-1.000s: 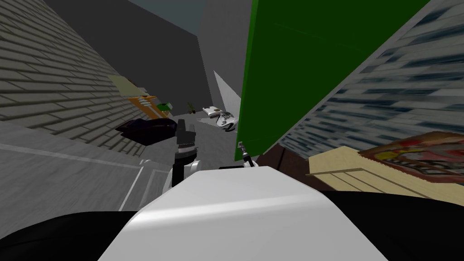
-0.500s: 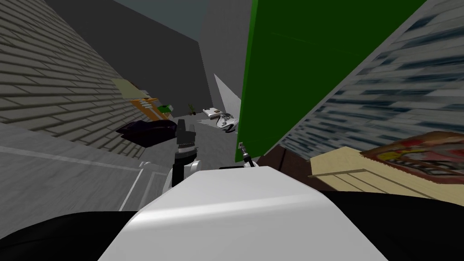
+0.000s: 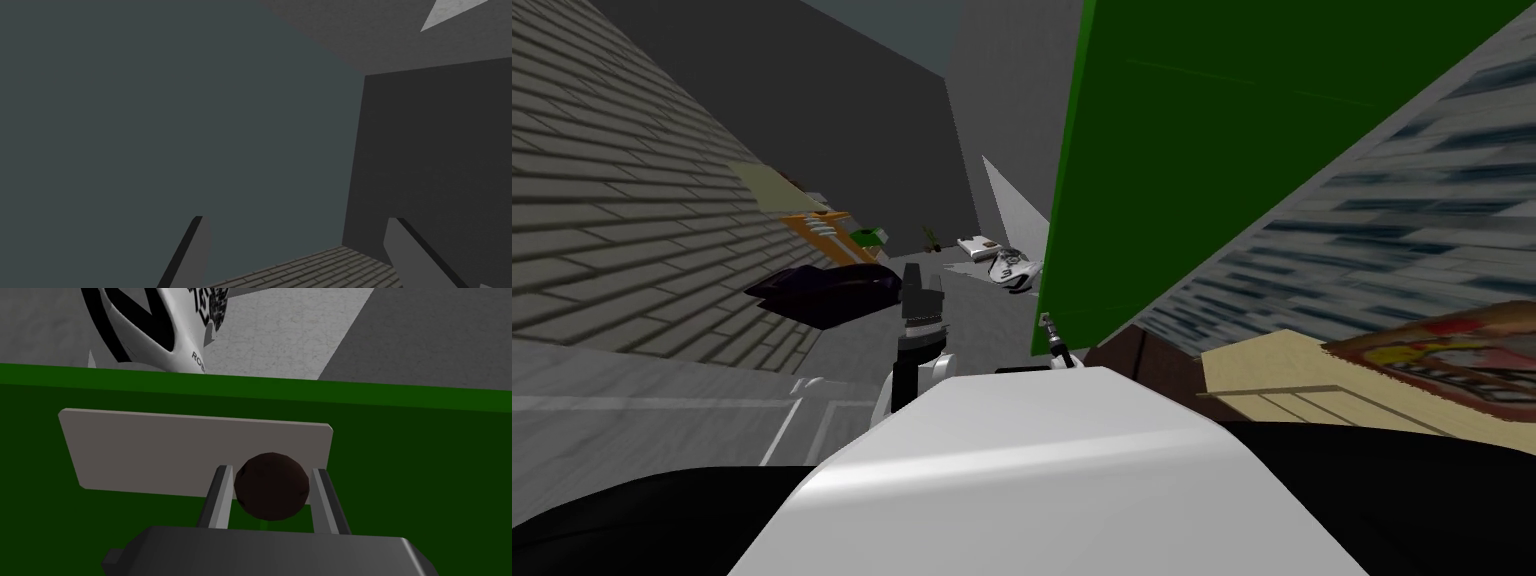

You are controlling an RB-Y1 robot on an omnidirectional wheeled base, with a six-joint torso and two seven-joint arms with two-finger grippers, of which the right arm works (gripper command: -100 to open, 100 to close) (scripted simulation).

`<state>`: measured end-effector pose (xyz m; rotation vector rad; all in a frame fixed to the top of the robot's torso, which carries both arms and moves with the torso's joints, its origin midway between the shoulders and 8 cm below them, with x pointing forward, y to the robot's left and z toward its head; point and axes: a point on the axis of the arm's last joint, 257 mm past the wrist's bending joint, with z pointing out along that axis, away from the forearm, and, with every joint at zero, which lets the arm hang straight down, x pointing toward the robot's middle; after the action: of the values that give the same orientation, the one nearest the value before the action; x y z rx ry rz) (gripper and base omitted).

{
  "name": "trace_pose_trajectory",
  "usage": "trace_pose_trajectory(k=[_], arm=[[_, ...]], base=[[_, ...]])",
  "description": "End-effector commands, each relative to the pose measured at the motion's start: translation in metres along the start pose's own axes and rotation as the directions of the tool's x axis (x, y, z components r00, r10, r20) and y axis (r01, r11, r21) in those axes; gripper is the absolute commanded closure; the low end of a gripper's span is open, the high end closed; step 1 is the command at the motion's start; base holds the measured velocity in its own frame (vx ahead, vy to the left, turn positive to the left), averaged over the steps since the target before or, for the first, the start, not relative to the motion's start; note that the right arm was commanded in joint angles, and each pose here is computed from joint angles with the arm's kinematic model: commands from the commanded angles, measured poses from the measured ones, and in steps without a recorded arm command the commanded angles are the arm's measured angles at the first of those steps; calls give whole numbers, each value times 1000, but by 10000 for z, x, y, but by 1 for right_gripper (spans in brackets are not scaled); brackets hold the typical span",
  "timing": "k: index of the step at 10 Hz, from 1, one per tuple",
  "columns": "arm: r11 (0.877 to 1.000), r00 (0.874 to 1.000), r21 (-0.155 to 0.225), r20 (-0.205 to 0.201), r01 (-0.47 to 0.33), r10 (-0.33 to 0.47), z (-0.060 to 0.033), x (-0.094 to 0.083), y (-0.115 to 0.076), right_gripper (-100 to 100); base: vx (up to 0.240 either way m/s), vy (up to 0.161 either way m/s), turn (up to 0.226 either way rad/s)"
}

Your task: Push the door open

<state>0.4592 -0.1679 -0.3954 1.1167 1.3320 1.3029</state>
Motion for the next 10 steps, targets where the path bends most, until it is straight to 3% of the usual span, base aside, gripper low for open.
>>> trace_pose_trajectory(k=[1,4,10], arm=[[1000,999,-6,39,11,-11,5,-250,11,100],[1000,997,-4,73,15,-15,8,-406,13,100],[1000,983,-2,181,16,-15,-4,-864,25,100]], base=[[154,87,-34],[165,84,-58],[187,96,-84]])
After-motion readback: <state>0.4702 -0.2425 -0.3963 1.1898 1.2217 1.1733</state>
